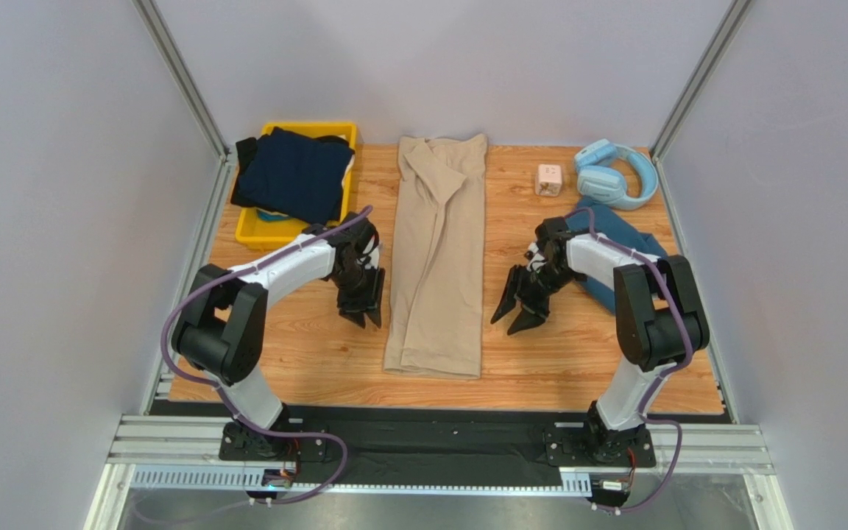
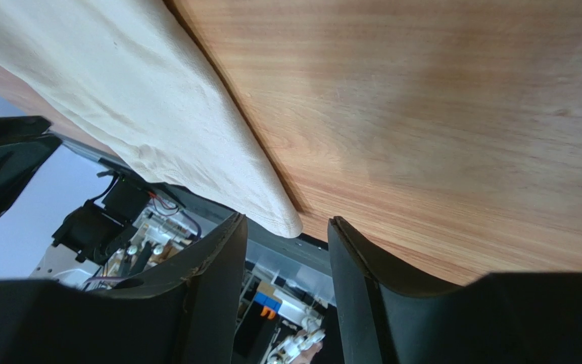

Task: Fold and stack the t-shirts
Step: Rotate the tshirt 90 degrees

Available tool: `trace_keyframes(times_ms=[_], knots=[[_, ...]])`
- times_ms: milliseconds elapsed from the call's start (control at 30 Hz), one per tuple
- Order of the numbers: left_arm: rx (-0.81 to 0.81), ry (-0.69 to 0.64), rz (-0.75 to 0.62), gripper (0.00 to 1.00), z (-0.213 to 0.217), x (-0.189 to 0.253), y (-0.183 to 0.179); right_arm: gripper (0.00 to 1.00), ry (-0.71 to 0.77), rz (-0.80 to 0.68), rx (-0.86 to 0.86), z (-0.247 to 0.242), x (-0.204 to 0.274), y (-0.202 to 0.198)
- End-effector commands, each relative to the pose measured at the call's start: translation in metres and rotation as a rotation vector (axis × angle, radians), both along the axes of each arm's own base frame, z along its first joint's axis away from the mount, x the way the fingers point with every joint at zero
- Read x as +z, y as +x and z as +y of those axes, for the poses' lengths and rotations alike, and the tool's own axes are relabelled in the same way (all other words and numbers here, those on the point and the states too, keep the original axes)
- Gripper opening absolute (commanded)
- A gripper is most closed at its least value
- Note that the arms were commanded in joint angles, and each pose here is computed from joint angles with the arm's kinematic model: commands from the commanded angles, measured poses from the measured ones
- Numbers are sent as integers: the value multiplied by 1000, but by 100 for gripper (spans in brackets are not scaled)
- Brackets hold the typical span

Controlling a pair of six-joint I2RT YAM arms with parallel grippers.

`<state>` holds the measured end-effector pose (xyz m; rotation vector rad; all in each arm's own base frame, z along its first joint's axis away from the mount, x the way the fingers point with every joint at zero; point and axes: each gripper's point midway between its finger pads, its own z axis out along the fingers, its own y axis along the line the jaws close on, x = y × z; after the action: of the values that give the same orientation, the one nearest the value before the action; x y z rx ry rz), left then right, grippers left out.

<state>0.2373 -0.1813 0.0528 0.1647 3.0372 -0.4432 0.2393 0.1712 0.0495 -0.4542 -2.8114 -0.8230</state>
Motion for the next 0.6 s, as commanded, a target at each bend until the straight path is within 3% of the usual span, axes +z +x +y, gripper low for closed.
trace_keyframes(times_ms=[0, 200, 567], knots=[[-29, -169, 26, 47, -23, -5, -9, 50, 163, -74, -2, 22, 16, 6], [10, -228, 75, 47, -26, -22, -29, 52, 246, -37, -24, 29, 5, -10], [-2, -276, 151, 47, -26, -41, -53, 52, 220, 41, 2, 36, -26, -30]])
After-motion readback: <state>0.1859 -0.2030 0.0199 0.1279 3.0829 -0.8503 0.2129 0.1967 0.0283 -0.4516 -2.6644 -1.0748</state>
